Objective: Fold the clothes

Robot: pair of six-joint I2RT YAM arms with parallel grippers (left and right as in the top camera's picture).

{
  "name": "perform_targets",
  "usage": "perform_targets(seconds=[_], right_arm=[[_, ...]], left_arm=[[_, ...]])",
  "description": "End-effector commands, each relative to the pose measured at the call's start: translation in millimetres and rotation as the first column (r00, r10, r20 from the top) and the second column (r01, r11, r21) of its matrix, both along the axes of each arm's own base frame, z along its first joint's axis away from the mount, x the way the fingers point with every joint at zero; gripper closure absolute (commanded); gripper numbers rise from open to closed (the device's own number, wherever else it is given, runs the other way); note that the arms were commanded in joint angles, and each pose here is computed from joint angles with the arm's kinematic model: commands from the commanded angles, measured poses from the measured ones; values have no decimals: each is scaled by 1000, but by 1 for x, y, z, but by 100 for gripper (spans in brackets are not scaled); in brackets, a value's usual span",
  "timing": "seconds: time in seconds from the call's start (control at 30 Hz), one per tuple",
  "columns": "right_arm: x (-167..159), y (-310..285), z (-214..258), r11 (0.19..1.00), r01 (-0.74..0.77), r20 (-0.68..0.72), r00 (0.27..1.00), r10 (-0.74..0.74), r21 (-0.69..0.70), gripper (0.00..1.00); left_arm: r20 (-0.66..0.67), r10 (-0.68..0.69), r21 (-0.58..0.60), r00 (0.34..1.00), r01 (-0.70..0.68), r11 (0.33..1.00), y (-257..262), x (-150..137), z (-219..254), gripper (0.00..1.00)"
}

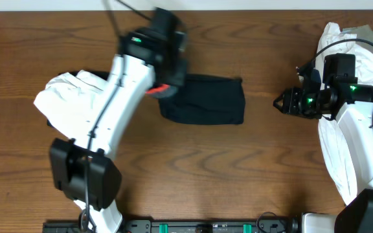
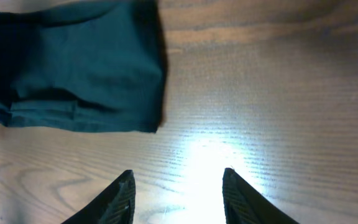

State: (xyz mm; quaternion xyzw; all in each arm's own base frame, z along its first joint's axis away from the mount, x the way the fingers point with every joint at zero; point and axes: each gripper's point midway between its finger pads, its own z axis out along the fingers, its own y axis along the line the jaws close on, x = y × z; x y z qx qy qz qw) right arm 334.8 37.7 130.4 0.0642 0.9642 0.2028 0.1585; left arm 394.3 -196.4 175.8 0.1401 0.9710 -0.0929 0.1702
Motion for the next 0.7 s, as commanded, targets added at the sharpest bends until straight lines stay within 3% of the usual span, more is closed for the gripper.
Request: perform_targets(seconds=[0.0, 0.27, 0.5, 0.67], right_arm=[[-2, -1, 4, 1000, -4, 1, 1000, 4, -2, 57], [-24, -39, -14, 971, 120, -122, 981, -147, -207, 57], [-32, -42, -16, 965, 118, -151, 976, -156, -232, 56], [-33, -42, -16, 965, 118, -154, 976, -156, -232, 56]], left_arm=[[14, 42, 30, 999, -42, 999, -22, -6, -6, 94], [-14, -35, 26, 999, 35, 999, -82, -15, -47, 94], [-2, -85, 17, 996, 85, 996, -114, -16, -70, 93], [-7, -36, -6, 999, 36, 999, -118, -14, -72, 94]])
